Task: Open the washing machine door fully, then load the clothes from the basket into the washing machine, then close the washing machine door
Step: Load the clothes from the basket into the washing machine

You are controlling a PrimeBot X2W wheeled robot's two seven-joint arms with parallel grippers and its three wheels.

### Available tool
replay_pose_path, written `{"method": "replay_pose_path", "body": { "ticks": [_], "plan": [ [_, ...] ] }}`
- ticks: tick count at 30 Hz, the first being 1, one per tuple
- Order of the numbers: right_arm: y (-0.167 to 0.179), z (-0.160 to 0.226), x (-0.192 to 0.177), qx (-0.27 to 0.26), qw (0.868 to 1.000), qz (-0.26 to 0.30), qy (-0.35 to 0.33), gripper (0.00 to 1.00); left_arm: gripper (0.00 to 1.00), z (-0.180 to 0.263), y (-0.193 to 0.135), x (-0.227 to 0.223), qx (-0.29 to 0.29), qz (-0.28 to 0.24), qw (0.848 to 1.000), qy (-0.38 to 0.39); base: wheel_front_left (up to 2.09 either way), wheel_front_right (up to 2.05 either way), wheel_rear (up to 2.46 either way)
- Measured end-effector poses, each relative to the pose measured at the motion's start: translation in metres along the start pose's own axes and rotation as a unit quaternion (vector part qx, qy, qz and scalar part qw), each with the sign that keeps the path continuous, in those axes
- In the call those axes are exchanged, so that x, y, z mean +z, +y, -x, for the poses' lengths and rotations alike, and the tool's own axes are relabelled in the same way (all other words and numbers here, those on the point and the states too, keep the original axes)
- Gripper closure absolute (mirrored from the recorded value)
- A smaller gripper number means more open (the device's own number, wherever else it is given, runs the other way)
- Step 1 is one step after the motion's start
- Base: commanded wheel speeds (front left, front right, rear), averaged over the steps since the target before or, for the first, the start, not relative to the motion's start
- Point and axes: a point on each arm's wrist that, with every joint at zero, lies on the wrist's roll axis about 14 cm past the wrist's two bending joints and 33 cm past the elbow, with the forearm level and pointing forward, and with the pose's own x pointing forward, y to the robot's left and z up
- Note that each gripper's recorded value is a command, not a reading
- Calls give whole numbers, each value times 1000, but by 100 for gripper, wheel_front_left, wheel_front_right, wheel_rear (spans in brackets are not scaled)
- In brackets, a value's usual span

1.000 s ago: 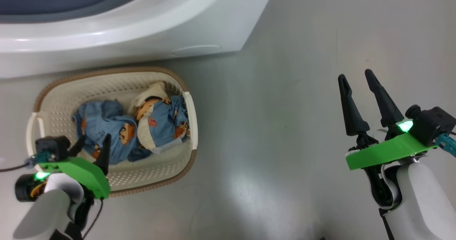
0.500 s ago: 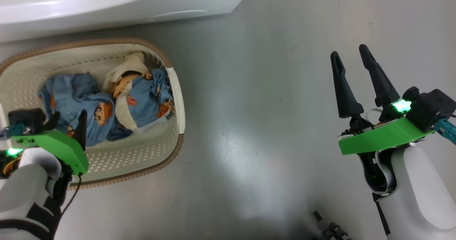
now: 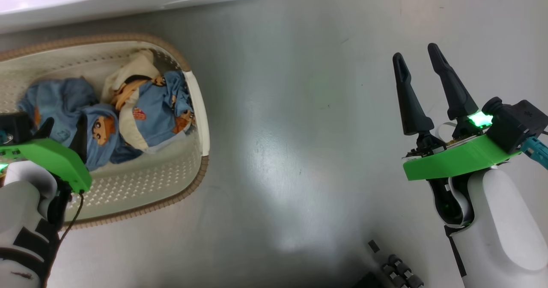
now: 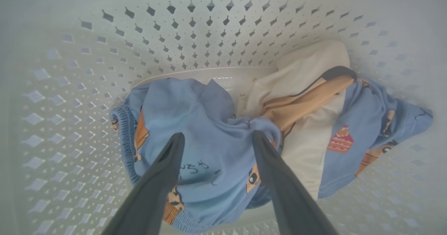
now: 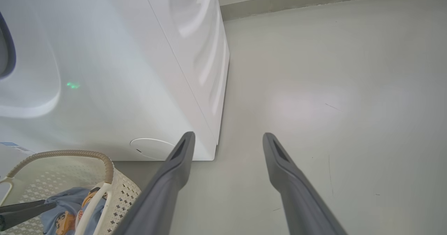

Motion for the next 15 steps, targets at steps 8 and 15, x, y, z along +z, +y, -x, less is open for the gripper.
{"method": "replay_pose_path", "body": {
  "ticks": [8,15],
  "plan": [
    [-5,1,-9,-6,1000,2,10,0,0,-11,-5,-2,-10,-3,1000,6,0,0,0],
    [-6,2,-10,-8,1000,2,12,0,61,-13,-9,-11,-20,-11,999,28,0,0,0]
  ]
}}
